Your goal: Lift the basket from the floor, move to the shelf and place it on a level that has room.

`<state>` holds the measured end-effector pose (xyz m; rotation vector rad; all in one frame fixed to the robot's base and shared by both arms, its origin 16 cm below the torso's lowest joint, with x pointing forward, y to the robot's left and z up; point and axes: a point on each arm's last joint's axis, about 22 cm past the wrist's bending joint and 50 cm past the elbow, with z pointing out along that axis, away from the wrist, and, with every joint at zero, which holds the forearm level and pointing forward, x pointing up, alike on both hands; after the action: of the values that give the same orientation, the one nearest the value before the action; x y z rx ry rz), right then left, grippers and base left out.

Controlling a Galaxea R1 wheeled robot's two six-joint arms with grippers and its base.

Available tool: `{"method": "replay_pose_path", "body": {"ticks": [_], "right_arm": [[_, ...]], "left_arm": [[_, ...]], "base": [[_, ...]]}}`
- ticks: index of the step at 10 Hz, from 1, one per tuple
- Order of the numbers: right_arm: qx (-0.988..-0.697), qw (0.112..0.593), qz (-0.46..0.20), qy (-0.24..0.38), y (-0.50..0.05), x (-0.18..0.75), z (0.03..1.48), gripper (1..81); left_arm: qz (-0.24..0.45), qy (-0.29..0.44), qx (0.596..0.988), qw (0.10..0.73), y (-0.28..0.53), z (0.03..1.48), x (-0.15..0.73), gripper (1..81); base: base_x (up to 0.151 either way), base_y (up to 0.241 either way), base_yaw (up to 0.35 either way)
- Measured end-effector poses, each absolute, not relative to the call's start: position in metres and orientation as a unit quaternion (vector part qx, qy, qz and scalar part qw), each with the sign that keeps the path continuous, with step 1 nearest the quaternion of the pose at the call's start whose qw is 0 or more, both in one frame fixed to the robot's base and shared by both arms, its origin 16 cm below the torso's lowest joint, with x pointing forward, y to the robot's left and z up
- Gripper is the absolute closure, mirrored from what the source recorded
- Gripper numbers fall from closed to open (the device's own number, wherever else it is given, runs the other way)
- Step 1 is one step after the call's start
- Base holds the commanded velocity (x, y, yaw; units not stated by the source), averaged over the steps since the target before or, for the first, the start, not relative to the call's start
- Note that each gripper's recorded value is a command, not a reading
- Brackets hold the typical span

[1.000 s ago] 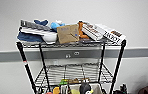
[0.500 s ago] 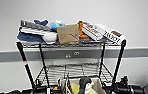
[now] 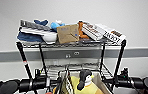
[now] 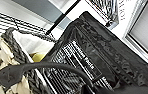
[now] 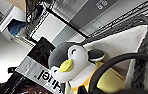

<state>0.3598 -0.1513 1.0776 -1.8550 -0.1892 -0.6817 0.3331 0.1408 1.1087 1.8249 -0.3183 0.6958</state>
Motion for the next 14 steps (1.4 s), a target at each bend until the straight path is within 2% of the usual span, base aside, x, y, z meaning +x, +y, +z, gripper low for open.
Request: {"method": "replay_pose_path", "body": {"ticks": [5, 10, 14], "right_arm": [[-0.783, 0.535, -0.307, -0.088, -0.152, 0.405, 1.105, 81.1], [-0.791, 0.522, -0.307, -0.085, -0.141, 0.446, 1.094, 81.1], [-0.798, 0.499, -0.328, -0.082, -0.130, 0.499, 1.079, 81.1]], "left_arm": [[0.300, -0.145, 0.773, 0.540, 0.134, 1.125, 0.372, 81.1], [0.316, -0.120, 0.786, 0.517, 0.145, 1.116, 0.428, 81.1], [0.359, -0.096, 0.792, 0.484, 0.161, 1.102, 0.493, 81.1]], "base": [[0.000, 0.000, 0.000], [0.000, 0.000, 0.000], [0.000, 0.000, 0.000]]}}
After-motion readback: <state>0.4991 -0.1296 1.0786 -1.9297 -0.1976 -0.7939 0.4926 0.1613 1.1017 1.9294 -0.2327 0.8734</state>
